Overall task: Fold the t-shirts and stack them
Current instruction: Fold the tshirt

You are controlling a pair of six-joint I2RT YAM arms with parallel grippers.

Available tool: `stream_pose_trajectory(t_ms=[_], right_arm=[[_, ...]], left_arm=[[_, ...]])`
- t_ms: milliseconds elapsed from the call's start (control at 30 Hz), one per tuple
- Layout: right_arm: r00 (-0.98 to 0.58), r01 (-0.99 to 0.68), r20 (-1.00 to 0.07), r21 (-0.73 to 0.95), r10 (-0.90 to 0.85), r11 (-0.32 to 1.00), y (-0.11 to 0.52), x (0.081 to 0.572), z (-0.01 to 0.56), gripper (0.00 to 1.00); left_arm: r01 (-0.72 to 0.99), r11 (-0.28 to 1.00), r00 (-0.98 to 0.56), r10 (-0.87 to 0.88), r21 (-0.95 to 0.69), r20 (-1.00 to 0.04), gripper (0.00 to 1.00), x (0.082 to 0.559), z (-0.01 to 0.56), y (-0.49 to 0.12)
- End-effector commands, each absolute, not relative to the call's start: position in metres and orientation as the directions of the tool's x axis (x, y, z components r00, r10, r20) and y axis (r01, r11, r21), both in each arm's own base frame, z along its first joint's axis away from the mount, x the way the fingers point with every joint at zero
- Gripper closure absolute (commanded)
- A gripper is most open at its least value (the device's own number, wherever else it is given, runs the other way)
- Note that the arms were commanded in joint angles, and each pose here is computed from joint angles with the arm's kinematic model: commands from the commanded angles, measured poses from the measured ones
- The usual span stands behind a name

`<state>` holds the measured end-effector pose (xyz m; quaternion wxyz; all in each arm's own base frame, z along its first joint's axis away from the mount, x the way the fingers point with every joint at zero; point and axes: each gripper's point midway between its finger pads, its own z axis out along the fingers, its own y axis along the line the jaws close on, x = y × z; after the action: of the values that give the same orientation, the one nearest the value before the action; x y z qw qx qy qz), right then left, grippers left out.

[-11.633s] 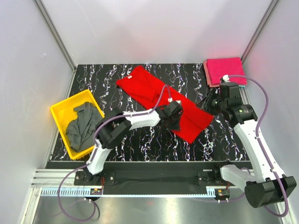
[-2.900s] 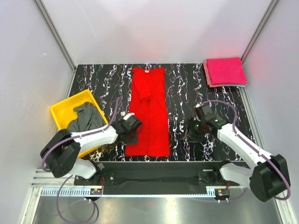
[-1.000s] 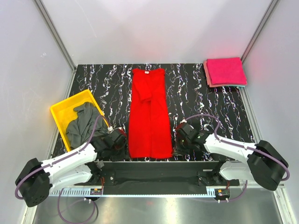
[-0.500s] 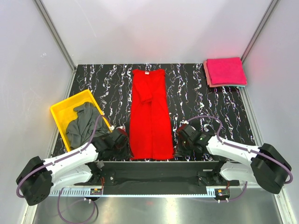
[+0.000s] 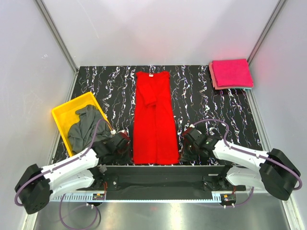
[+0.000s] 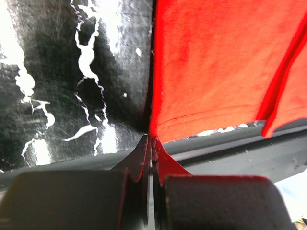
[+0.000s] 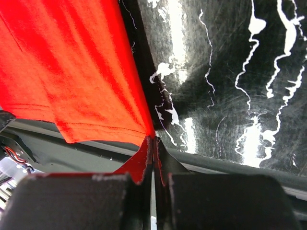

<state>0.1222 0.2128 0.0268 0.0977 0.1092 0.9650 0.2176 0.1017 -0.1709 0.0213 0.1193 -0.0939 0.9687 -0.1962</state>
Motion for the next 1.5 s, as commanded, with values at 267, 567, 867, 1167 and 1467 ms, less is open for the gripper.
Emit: stream_pose_trajectory(t_ms=[267,567,867,1167,1467], right_arm=[[-0.952,0.167,-0.157,0.452,0.262,0.876,0.212,0.119,0.045,1.00],[-0.950,0.135,-0.198,0.434,0.240,0.891,0.212,0.127,0.053,1.00],[-0.959,0.089,-0.213,0.394,0.186,0.915,0.219,0.137,0.060,1.00],[-0.937,0.028,-0.323,0.312,0.133,0.950,0.219,0.166,0.080,1.00],[-0.891,-0.107,-0.454,0.248,0.018,0.963,0.244,0.242,0.111,1.00]], left_arm=[[-0.106,0.850,-0.960,-0.224,-0.516,-0.171,1.00,0.095,0.049,-0.193],[-0.107,0.870,-0.956,-0.224,-0.482,-0.191,1.00,0.100,0.050,-0.190],[-0.110,0.865,-0.957,-0.226,-0.489,-0.184,1.00,0.110,0.053,-0.201],[-0.101,0.875,-0.940,-0.240,-0.473,-0.242,1.00,0.139,0.075,-0.194],[-0.103,0.898,-0.922,-0.248,-0.429,-0.298,1.00,0.210,0.092,-0.183]])
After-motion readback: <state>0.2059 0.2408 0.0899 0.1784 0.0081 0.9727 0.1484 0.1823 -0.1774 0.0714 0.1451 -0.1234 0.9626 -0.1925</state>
